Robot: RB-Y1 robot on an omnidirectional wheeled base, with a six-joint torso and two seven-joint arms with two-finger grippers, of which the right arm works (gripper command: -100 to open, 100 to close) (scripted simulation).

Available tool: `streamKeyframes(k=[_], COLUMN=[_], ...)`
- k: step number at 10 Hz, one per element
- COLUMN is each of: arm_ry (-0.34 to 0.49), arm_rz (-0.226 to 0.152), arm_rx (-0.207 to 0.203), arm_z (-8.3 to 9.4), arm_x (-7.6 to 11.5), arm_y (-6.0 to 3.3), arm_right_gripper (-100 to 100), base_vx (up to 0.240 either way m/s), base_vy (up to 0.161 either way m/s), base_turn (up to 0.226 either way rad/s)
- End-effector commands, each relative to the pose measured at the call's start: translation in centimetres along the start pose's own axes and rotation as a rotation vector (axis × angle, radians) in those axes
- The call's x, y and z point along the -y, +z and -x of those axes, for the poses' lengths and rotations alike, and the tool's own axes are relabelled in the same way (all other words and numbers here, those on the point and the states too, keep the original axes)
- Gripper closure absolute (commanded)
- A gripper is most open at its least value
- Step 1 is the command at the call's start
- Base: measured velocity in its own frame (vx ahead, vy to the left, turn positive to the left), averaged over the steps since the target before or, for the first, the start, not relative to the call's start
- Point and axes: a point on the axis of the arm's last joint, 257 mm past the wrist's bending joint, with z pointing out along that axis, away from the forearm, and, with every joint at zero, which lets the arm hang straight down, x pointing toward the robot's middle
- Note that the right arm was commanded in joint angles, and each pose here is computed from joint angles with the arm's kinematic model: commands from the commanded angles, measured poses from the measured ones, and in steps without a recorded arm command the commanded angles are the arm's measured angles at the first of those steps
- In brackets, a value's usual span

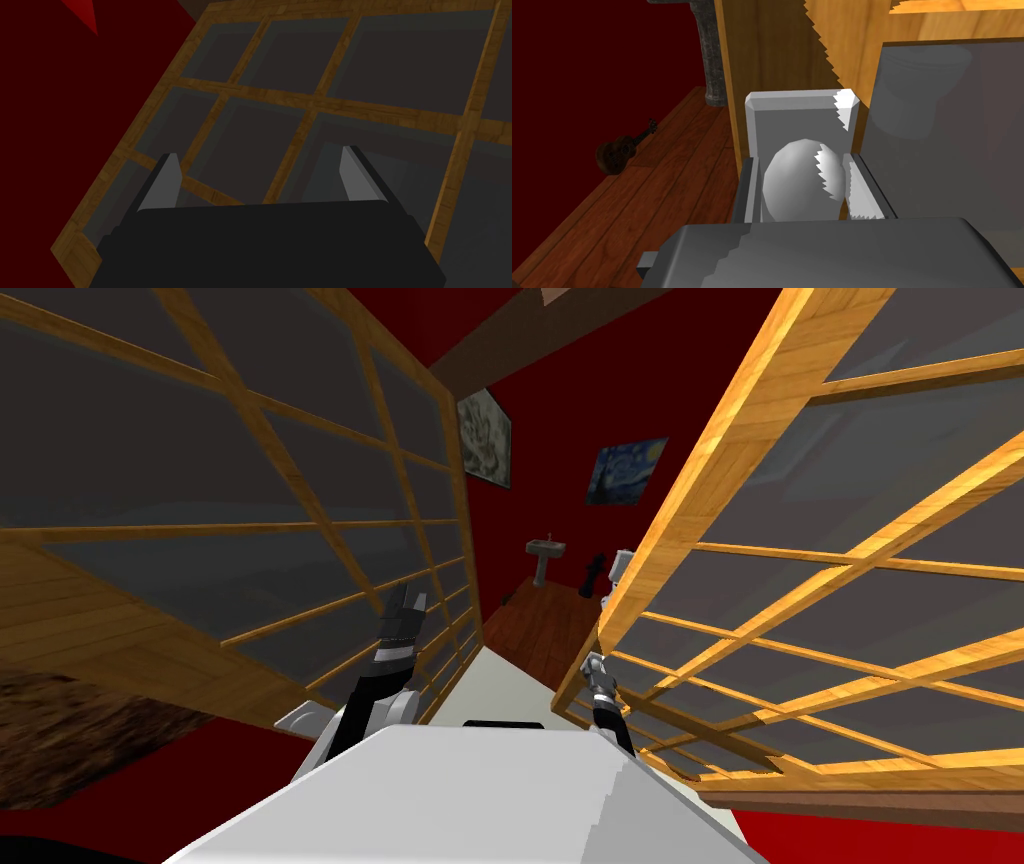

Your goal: Pull the door open

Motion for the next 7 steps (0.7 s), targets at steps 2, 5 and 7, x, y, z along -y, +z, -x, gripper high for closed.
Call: streamKeyframes(k=[2,5,7], arm_ry=[0.003,0.009,0.013], arm_rz=[-0.004,-0.008,-0.011], arm_rx=[0.009,0.008,0.007], arm_z=[0.37,0.35,0.32], arm_x=[0.13,0.13,0.12], arm_y=[-0.08,0.3,0.56], arm_right_gripper=[100,100,100], base_vx=[-0.22,-0.251,-0.233], base_vy=[-0.016,-0.034,-0.049], base_turn=[0.169,0.222,0.251])
